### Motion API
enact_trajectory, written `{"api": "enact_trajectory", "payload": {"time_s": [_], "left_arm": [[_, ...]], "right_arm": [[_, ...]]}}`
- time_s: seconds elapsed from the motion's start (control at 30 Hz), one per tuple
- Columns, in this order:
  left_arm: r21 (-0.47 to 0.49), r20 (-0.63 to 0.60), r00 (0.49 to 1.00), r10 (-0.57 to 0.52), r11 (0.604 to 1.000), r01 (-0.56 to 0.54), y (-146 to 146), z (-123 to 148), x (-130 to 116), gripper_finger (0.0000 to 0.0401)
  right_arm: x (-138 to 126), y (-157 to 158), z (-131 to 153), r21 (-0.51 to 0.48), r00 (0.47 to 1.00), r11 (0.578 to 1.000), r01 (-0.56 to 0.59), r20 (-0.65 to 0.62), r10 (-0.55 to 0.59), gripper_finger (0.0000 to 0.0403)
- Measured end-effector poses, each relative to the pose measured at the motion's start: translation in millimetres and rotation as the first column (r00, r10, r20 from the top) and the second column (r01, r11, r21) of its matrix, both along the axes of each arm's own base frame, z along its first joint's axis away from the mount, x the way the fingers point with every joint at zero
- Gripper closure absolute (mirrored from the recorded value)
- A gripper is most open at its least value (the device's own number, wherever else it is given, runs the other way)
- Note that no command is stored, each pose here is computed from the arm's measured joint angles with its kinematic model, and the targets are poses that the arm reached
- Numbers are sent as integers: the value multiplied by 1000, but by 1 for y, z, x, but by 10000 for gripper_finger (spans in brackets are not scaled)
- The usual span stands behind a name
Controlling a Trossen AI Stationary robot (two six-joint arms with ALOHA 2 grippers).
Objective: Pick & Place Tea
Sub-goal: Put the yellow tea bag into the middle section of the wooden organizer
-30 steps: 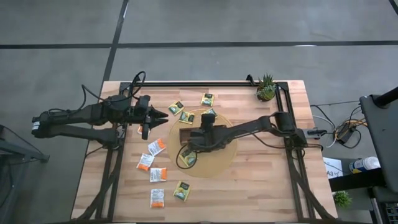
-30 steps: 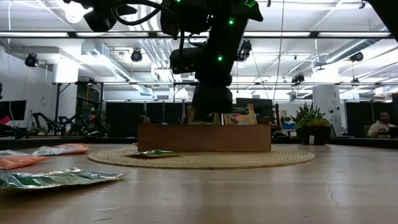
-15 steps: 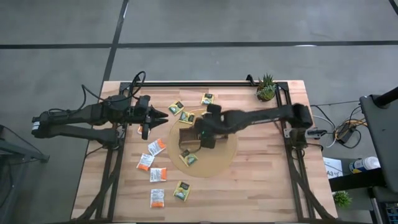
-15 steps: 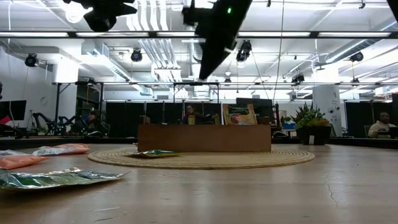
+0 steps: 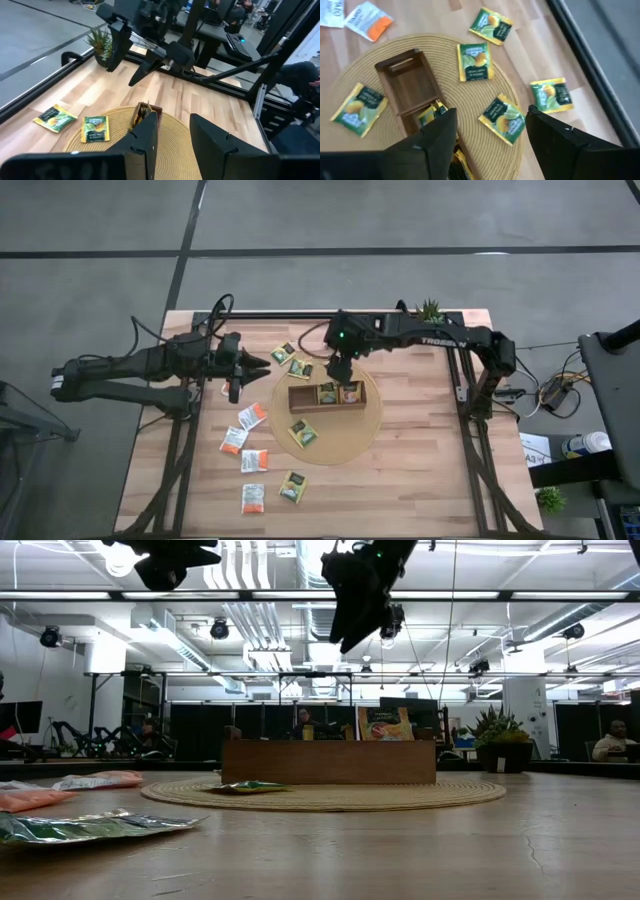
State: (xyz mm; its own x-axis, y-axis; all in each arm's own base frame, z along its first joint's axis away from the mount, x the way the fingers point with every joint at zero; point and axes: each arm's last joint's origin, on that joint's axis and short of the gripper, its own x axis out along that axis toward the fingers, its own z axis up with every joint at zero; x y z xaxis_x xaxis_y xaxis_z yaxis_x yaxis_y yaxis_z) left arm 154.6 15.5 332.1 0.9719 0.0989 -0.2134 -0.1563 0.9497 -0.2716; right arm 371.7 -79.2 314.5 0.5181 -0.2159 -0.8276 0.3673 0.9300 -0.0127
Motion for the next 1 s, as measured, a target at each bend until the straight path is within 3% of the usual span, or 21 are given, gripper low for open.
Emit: {"api": "enact_trajectory", "payload": {"time_s": [0.27, 0.43, 0.63, 1.0], "left_arm": [[11, -2, 1000, 26, 1000, -26, 1, 0, 0, 293], [17, -3, 999, 51, 999, -51, 2, 0, 0, 293], [21, -4, 998, 66, 998, -65, 2, 0, 0, 293], [23, -6, 997, 76, 997, -75, 2, -1, 0, 293]], "right_arm": [[-9, -36, -1, -40, 993, 993, -112, -30, 111, 148], [-18, -69, -6, -25, 993, 994, -110, -40, 109, 147], [-19, -98, -26, 2, 985, 988, -152, -77, 151, 147], [-5, -123, -71, 12, 966, 976, -217, -141, 216, 147]]}}
